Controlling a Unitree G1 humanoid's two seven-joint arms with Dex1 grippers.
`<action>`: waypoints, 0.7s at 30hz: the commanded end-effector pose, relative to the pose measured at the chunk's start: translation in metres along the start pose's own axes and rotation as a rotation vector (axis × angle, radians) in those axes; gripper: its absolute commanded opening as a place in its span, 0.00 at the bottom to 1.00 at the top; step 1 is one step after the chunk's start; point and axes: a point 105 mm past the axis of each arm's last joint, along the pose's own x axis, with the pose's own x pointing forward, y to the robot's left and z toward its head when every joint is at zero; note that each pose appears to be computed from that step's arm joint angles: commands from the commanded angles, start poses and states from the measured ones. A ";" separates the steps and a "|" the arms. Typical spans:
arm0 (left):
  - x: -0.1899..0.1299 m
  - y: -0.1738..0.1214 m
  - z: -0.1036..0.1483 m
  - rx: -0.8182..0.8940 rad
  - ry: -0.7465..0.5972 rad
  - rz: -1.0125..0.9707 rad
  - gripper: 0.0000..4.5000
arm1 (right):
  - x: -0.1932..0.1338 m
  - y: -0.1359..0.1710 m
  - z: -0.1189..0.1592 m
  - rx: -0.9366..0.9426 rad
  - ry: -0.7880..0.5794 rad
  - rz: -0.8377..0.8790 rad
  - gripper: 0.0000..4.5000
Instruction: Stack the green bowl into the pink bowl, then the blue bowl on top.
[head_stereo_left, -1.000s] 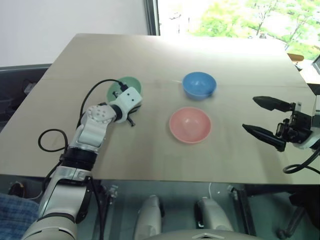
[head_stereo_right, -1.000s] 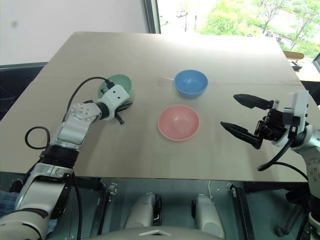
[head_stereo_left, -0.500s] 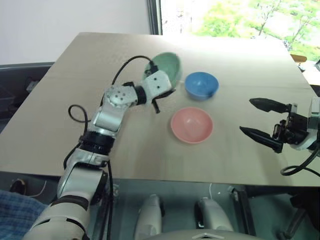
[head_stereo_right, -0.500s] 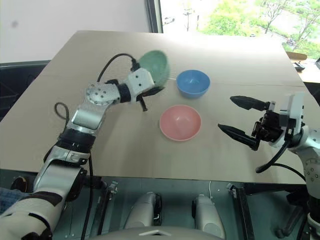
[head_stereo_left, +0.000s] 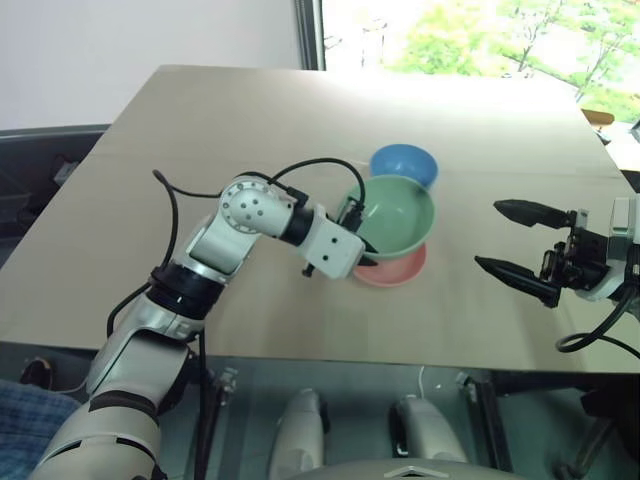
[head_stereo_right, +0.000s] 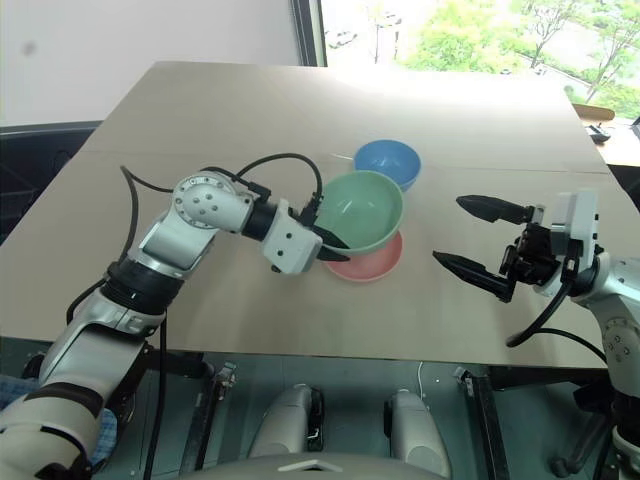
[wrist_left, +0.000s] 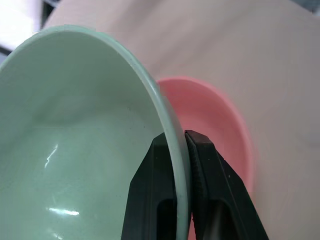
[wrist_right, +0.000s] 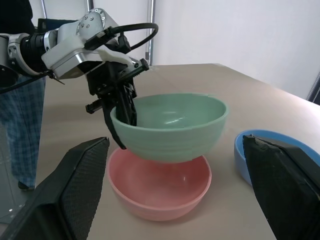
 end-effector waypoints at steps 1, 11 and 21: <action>-0.001 0.006 0.009 0.063 -0.026 0.025 0.01 | -0.001 0.000 0.008 -0.048 -0.007 -0.001 1.00; -0.006 0.006 0.016 -0.023 -0.141 0.098 0.79 | -0.003 0.000 0.007 -0.049 0.004 0.004 1.00; -0.056 0.026 -0.009 -0.508 -0.324 0.509 0.99 | -0.003 -0.003 0.000 -0.048 0.031 0.008 1.00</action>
